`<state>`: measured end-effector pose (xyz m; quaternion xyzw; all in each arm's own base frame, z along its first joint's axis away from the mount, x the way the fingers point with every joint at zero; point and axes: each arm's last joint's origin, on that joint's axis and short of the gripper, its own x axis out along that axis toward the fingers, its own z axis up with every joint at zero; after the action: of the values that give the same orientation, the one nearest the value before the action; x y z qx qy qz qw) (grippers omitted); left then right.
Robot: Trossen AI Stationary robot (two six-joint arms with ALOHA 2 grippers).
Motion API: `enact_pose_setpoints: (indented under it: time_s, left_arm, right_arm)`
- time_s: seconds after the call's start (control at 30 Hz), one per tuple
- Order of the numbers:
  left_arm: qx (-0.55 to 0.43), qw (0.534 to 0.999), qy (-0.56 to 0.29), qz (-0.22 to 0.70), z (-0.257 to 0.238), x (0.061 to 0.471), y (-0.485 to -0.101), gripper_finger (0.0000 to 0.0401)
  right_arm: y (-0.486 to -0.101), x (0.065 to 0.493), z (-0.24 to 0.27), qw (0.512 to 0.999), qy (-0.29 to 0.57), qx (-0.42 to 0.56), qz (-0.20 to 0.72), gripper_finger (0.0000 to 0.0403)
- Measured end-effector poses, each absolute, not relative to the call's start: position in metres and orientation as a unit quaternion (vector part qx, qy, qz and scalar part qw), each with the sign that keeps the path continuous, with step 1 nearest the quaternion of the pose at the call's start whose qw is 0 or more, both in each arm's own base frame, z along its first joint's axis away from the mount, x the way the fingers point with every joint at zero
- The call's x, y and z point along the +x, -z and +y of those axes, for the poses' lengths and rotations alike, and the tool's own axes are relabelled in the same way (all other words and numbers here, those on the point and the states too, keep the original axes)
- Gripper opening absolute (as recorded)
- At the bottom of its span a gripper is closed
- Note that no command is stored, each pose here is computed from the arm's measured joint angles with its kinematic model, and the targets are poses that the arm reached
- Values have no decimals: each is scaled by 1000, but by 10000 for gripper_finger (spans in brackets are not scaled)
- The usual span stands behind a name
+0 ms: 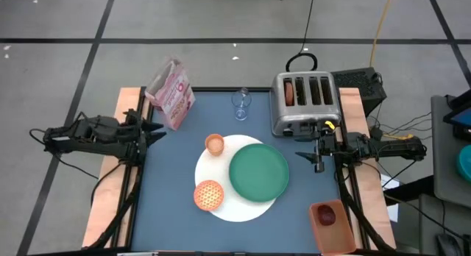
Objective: Arrange a breakfast setting
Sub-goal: Pour the cereal from the orange cereal box into the orange bowl
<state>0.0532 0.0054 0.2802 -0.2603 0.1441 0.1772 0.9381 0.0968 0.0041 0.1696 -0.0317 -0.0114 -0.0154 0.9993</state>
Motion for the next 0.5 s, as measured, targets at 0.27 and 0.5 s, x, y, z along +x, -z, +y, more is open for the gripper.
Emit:
enact_pose_setpoints:
  time_s: [0.27,0.5]
  left_arm:
    - [-284,898,-236,239,6,52,-299,241]
    - [-286,855,-332,279,9,50,-301,241]
  right_arm:
    - [-170,97,4,999,15,-31,-11,222]
    - [-170,97,4,999,15,-31,-11,222]
